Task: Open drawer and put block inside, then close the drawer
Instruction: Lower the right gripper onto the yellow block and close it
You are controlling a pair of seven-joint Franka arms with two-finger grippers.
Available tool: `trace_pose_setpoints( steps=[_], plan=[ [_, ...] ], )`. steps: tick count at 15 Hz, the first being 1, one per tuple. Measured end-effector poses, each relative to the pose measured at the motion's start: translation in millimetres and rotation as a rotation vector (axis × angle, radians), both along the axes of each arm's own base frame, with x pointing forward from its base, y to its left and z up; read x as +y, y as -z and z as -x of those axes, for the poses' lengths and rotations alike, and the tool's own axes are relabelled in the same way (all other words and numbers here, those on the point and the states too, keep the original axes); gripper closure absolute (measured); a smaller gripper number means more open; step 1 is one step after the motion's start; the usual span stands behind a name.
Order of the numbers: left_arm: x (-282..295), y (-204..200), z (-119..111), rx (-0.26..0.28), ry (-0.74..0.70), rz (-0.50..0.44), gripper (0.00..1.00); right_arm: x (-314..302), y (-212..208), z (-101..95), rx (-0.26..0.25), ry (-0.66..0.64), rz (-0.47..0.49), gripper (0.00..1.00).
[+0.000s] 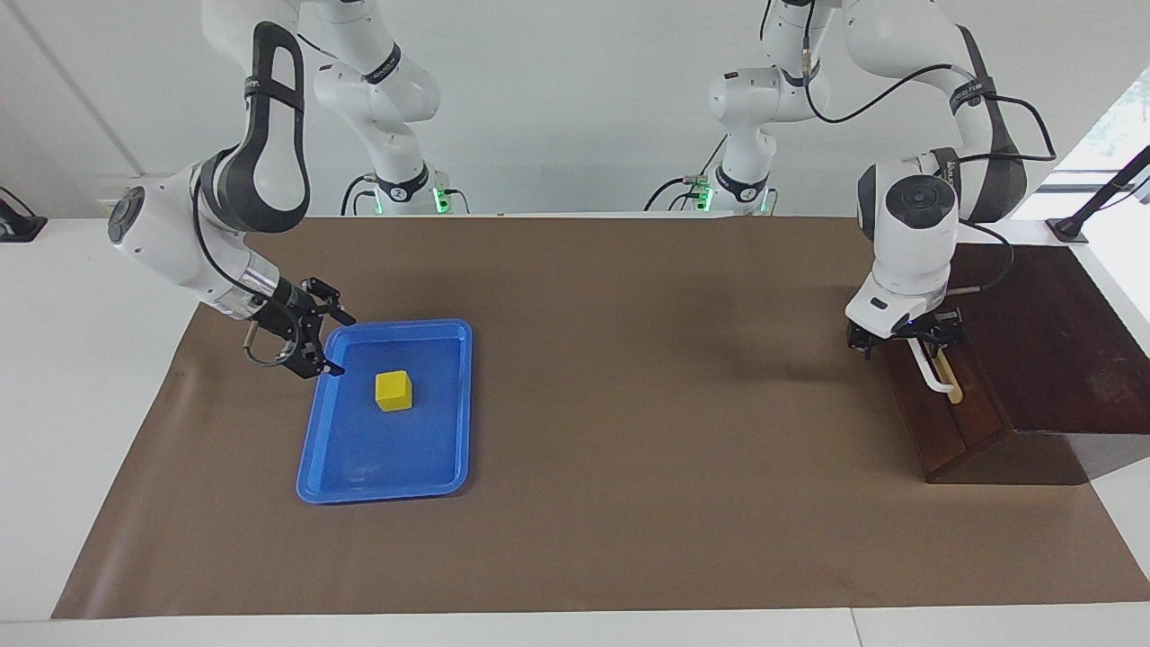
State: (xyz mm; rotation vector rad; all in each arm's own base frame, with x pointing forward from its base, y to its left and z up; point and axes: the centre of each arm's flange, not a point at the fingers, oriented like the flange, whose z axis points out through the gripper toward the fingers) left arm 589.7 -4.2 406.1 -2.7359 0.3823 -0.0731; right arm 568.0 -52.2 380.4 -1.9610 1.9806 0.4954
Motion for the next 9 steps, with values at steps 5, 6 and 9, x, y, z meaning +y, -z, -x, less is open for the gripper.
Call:
trace_pose_setpoints(
  steps=[5, 6, 9],
  plan=[
    [-2, 19, 7, -0.006, 0.013, 0.017, 0.00, -4, 53, -12.9, -0.030, -0.030, -0.035, 0.00],
    [-7, 19, 7, -0.017, 0.002, 0.020, 0.00, -5, 62, -17.1, -0.031, -0.032, -0.041, 0.00],
    [-65, 19, 11, -0.066, -0.049, 0.056, 0.00, -4, 78, -26.6, -0.045, -0.046, -0.055, 0.00]
  ],
)
